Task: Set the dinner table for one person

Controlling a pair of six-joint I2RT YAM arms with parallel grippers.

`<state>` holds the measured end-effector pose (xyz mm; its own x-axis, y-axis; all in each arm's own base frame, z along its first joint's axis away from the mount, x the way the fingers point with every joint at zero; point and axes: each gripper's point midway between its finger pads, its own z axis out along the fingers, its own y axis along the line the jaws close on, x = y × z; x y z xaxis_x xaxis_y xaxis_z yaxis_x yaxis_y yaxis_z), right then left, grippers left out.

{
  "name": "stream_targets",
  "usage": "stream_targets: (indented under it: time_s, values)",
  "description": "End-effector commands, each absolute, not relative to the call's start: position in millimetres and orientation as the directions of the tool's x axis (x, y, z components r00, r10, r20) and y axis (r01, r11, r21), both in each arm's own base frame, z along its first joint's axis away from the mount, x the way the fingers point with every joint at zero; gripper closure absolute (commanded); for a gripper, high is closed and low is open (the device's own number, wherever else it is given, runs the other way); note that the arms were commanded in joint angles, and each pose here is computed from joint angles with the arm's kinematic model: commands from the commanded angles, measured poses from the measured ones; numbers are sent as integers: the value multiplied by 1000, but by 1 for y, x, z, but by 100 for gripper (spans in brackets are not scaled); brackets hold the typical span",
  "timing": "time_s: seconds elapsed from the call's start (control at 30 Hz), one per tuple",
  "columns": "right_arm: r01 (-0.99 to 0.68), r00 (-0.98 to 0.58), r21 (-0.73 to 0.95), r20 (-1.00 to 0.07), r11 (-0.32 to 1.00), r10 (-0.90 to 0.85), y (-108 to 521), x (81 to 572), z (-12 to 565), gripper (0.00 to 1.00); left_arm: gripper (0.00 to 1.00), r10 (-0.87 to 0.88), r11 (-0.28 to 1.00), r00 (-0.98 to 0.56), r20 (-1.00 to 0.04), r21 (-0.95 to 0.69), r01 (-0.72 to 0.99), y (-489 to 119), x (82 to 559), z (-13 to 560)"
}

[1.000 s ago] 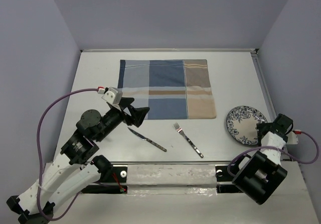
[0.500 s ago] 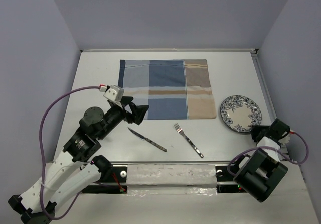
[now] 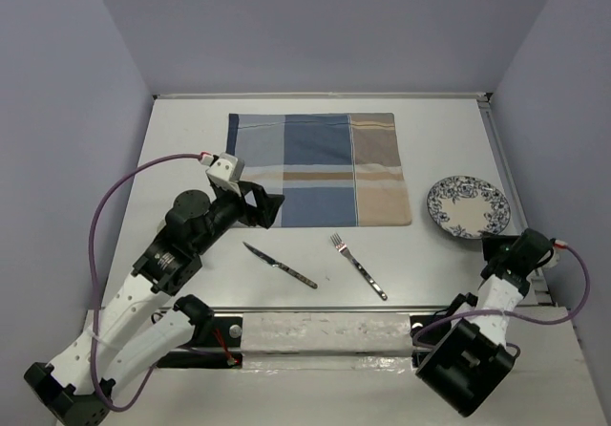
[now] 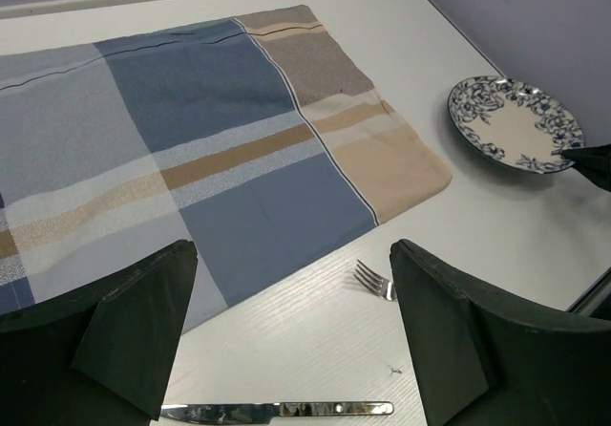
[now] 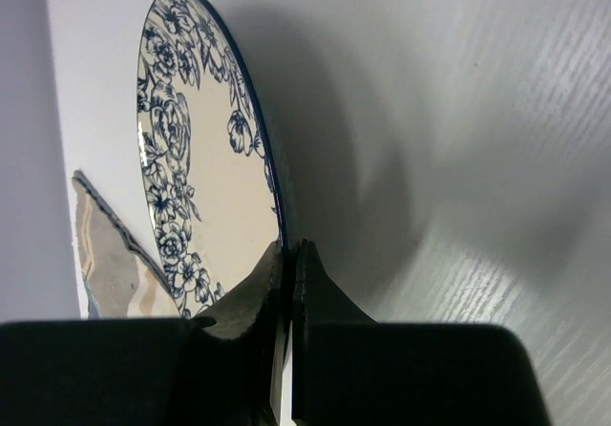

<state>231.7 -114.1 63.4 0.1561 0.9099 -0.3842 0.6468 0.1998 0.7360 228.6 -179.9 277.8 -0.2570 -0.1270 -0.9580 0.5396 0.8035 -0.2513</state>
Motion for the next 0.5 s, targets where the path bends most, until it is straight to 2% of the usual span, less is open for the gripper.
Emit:
stream_targets:
  time_s: [0.0,0.13,0.17,0.2,0.27,0.3,0.47]
  values:
    - [350,140,848,-468,399,872,-106,267,173,100,7,-164,796,-208,-964,-254,550,-177,236,292]
    - [77,25,873,-485,483,874,-64,287,233,100,3,-201,829,-160,-966,-255,498,-160,242,305]
    - [4,16,857,-515,515,857,-56,293,255,100,1,-209,834,-145,-967,-254,489,-157,243,309]
    - [-68,-57,842,-540,536,840,-29,300,267,100,1,-216,840,-133,-967,-254,480,-153,244,313]
    - [-113,-112,810,-586,576,802,-5,318,289,100,1,-218,846,-128,-968,-252,469,-150,246,314]
    - [-163,-177,799,-600,578,780,28,326,296,100,1,-219,852,-129,-967,-254,458,-148,248,314]
    - [-279,-349,793,-610,542,712,121,366,308,100,1,-231,888,-105,-967,-254,384,-131,254,313]
